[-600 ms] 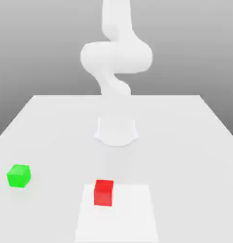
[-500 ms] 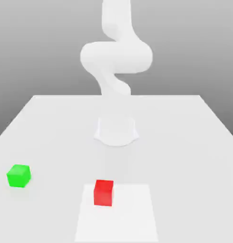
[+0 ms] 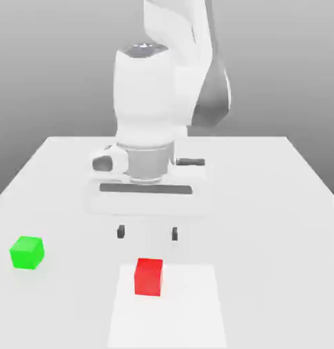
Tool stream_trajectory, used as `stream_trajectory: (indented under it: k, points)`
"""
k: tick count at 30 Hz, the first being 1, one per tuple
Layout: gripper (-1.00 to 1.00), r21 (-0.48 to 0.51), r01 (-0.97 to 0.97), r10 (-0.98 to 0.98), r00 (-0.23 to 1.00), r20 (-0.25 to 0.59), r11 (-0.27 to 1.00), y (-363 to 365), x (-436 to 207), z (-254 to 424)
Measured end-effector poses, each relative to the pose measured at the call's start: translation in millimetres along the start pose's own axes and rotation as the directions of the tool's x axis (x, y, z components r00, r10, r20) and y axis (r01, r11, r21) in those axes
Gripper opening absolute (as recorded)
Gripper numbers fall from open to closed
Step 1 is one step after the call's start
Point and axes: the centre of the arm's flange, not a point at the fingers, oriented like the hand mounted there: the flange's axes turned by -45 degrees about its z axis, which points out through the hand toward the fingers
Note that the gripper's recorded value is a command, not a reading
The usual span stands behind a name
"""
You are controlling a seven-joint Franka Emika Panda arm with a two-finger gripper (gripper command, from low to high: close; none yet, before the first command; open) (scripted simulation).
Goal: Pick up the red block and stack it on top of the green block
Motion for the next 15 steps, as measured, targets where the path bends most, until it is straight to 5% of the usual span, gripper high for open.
stream_trajectory:
  k: [7, 8, 15]
  points:
    - [0.0, -0.004, -0.001, 0.001, 1.0, 0.028, 1.0, 1.2, -10.7, 71.7]
    - [-1.0, -0.004, -0.001, 0.001, 1.0, 0.028, 1.0, 1.2, -11.4, 76.4]
    - [-1.0, -0.004, -0.001, 0.001, 1.0, 0.028, 1.0, 1.0, -11.3, 75.3]
